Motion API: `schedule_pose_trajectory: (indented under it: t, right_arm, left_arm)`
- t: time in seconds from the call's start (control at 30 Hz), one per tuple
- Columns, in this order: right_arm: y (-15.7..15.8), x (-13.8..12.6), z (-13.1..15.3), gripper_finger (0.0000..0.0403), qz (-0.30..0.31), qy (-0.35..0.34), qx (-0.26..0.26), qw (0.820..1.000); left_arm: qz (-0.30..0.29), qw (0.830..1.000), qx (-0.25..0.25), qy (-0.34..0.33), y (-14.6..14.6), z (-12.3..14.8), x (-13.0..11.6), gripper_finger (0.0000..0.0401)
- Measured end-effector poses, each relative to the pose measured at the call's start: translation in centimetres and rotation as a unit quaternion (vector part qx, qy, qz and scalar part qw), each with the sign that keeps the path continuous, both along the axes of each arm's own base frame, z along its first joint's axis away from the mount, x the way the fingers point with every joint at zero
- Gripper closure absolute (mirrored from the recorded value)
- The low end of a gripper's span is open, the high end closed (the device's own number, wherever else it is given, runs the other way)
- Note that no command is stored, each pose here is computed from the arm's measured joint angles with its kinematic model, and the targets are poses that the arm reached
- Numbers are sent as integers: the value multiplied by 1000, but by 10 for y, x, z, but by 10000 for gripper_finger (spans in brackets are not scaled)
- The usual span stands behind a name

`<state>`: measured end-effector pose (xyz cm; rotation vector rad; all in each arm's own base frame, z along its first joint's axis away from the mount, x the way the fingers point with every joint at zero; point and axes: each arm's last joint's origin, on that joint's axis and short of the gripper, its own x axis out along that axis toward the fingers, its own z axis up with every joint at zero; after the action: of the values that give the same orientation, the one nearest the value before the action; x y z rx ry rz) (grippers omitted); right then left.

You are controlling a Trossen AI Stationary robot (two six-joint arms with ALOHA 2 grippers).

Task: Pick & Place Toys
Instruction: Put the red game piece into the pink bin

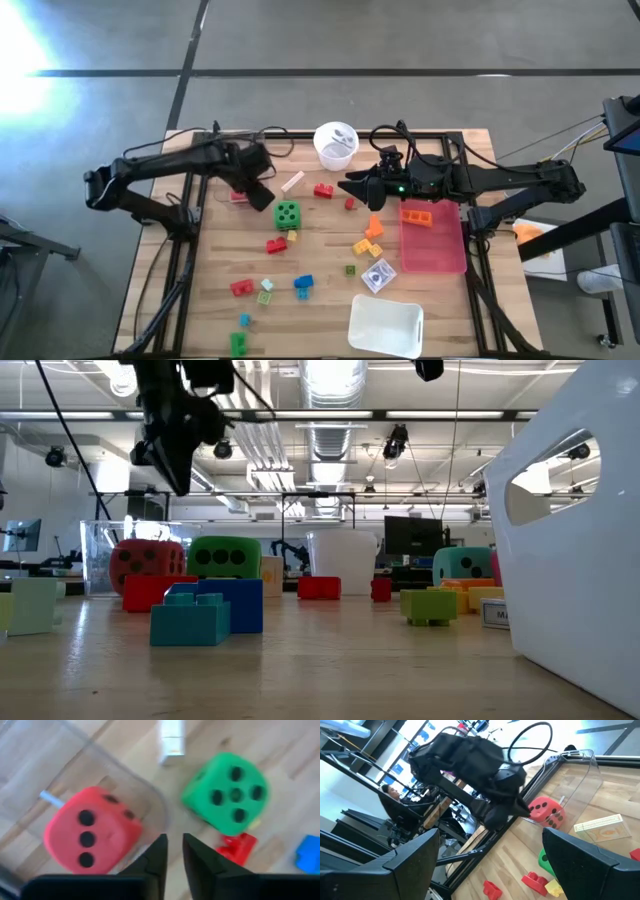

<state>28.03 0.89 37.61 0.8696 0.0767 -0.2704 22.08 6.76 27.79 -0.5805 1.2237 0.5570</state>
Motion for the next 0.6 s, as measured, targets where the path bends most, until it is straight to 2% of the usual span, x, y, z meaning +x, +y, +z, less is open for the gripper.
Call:
schedule_pose_trajectory:
  t: [0.13, 0.23, 0.4, 0.6]
  right_arm:
    - [0, 0, 0, 60, 0, 0, 0, 1000]
    - [0, 0, 0, 60, 0, 0, 0, 1000]
    - [0, 0, 0, 60, 0, 0, 2, 1000]
    - [2, 0, 0, 60, 19, 1, 5, 1000]
  left_arm:
    - [-51, 999, 2, -10, -21, 9, 7, 387]
    - [-93, 996, -13, -6, -39, 11, 8, 396]
    - [-142, 989, -24, 17, -74, 8, 5, 365]
    - [-201, 979, -29, 23, -111, 7, 0, 297]
